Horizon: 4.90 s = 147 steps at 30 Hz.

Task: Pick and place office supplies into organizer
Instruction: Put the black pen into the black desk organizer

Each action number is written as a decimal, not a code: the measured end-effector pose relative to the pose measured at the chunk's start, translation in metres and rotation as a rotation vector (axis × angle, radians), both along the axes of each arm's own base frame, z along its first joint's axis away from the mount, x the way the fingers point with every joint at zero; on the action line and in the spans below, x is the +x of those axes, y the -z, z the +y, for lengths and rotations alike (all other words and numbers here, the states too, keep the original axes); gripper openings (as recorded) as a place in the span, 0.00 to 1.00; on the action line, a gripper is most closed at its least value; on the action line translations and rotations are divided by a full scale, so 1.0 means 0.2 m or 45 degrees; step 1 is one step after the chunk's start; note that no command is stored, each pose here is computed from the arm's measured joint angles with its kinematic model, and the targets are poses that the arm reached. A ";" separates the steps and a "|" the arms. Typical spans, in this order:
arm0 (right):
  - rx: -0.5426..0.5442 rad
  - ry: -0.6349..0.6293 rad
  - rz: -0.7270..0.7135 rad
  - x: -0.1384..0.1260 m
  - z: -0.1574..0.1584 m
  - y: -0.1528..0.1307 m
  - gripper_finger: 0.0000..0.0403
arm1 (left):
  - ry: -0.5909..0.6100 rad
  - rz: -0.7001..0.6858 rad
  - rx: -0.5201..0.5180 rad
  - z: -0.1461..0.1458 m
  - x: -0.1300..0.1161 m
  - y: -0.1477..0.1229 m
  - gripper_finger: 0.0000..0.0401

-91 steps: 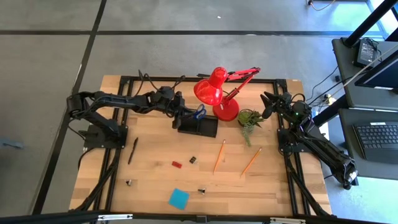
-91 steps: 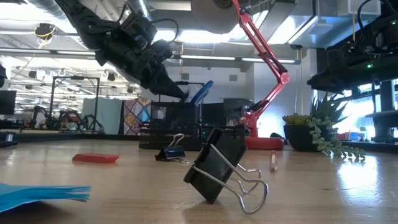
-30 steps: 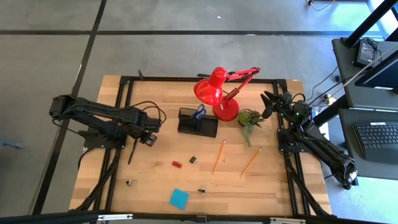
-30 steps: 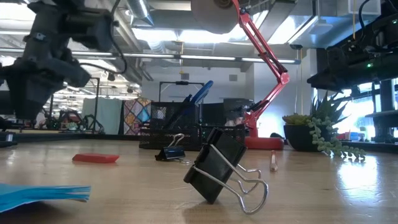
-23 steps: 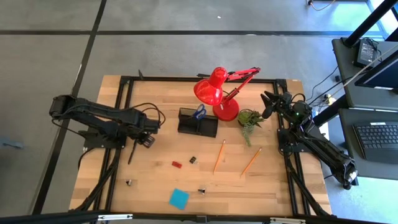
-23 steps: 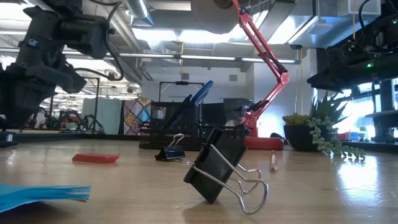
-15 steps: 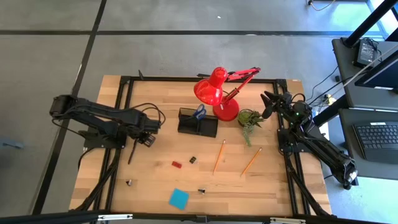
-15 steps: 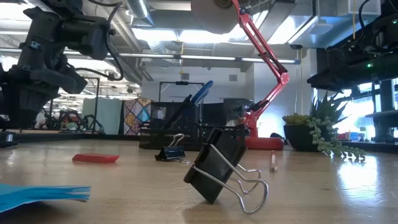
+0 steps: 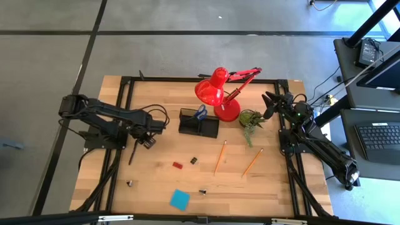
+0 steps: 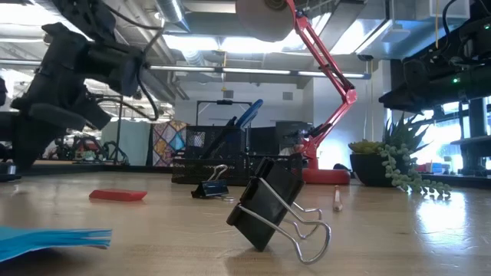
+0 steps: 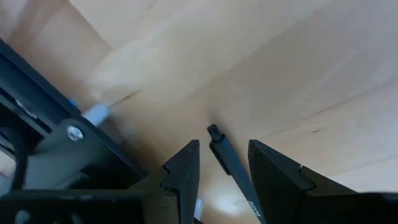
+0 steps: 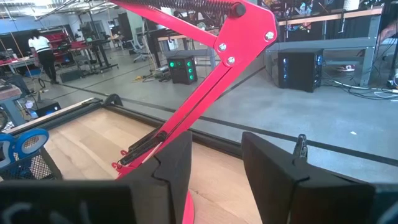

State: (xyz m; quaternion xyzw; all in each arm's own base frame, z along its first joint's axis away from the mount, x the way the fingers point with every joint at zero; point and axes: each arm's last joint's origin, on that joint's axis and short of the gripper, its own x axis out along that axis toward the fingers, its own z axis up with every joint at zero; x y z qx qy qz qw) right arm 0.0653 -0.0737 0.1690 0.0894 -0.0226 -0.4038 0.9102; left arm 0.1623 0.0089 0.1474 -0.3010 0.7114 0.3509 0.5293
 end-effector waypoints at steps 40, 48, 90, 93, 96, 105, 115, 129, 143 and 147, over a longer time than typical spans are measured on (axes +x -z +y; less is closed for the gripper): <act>-0.006 -0.001 0.006 0.00 0.00 0.00 0.36 | -0.034 0.038 -0.141 0.00 0.00 0.14 0.18; -0.009 0.000 0.007 0.00 0.00 0.00 0.36 | 0.007 0.032 -0.153 0.00 0.00 0.15 0.18; 0.000 0.000 0.012 0.00 0.00 0.00 0.36 | 0.511 -0.332 0.148 0.17 0.49 -0.19 0.06; 0.014 -0.001 0.018 0.00 0.00 0.01 0.36 | 0.512 -0.309 0.139 0.17 0.48 -0.21 0.06; 0.016 -0.001 0.020 0.00 0.00 0.01 0.36 | 0.512 -0.297 0.171 0.17 0.45 -0.24 0.06; 0.016 -0.001 0.020 0.00 0.00 0.01 0.36 | 0.529 -0.659 0.429 0.17 0.37 -0.51 0.06; 0.017 0.000 0.018 0.00 0.00 0.01 0.36 | 0.715 -1.169 0.717 0.16 0.32 -0.67 0.06; 0.017 -0.001 0.018 0.00 0.00 0.01 0.36 | 0.880 -1.627 0.994 0.19 0.35 -0.65 0.06; 0.016 -0.001 0.018 0.00 0.00 0.01 0.36 | 0.996 -1.726 1.039 0.27 0.46 -0.61 0.06; 0.016 0.000 0.018 0.00 0.00 0.01 0.36 | 1.011 -1.703 1.015 0.31 0.52 -0.54 0.06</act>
